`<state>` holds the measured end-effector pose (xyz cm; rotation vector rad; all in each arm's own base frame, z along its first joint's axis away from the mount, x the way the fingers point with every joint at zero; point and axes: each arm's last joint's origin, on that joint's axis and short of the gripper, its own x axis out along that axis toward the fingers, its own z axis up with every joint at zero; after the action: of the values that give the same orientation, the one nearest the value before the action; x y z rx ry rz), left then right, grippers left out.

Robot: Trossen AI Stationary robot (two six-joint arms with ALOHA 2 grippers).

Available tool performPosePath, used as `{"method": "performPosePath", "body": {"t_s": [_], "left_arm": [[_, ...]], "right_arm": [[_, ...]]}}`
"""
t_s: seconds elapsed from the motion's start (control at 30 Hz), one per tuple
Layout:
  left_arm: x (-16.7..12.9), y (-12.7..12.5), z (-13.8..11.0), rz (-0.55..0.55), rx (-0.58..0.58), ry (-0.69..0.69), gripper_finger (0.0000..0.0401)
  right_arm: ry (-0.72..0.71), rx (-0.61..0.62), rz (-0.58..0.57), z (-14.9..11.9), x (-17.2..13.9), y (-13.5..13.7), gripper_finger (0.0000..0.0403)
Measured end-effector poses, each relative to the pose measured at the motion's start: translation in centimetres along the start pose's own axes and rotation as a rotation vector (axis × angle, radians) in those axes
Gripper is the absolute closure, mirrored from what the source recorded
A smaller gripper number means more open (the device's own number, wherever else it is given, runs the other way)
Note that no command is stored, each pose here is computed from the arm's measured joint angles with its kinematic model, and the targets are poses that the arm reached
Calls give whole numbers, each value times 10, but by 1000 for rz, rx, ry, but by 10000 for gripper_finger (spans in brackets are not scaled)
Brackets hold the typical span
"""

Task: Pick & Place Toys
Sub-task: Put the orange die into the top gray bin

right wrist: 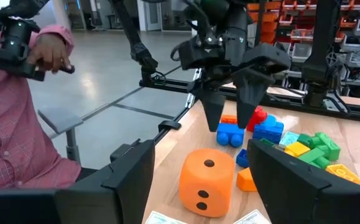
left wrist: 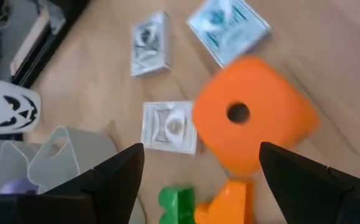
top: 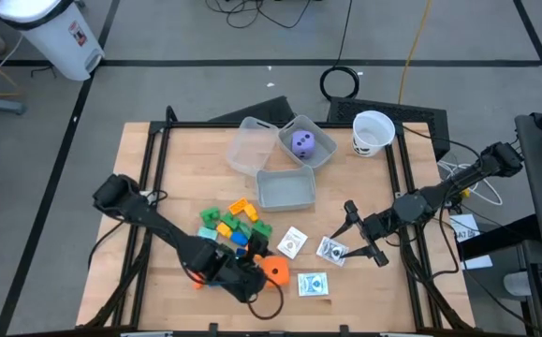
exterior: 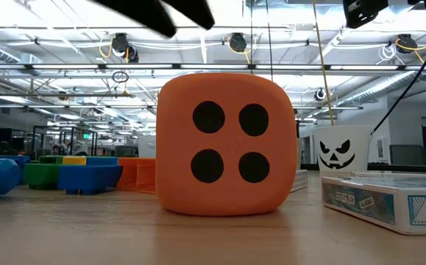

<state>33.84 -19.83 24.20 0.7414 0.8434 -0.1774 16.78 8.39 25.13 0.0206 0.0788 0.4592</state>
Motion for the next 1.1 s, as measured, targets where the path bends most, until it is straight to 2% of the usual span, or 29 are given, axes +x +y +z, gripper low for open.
{"method": "performPosePath", "body": {"t_s": [0.17,0.3,0.5,0.77,0.87,1.1], "left_arm": [[6,-10,-4,-56,126,-26,77],[26,-26,-7,-69,231,-42,78],[60,-42,-12,16,425,36,78],[71,-44,-13,57,432,46,80],[73,-42,-13,43,428,43,111],[74,-39,-14,23,409,35,252]], "right_arm": [[0,0,0,0,0,0,161],[2,-1,0,0,0,0,161],[7,-23,0,-1,0,0,161],[12,-24,0,-1,0,0,161],[13,-24,0,-1,0,0,161],[13,-24,0,-1,0,0,161]]}}
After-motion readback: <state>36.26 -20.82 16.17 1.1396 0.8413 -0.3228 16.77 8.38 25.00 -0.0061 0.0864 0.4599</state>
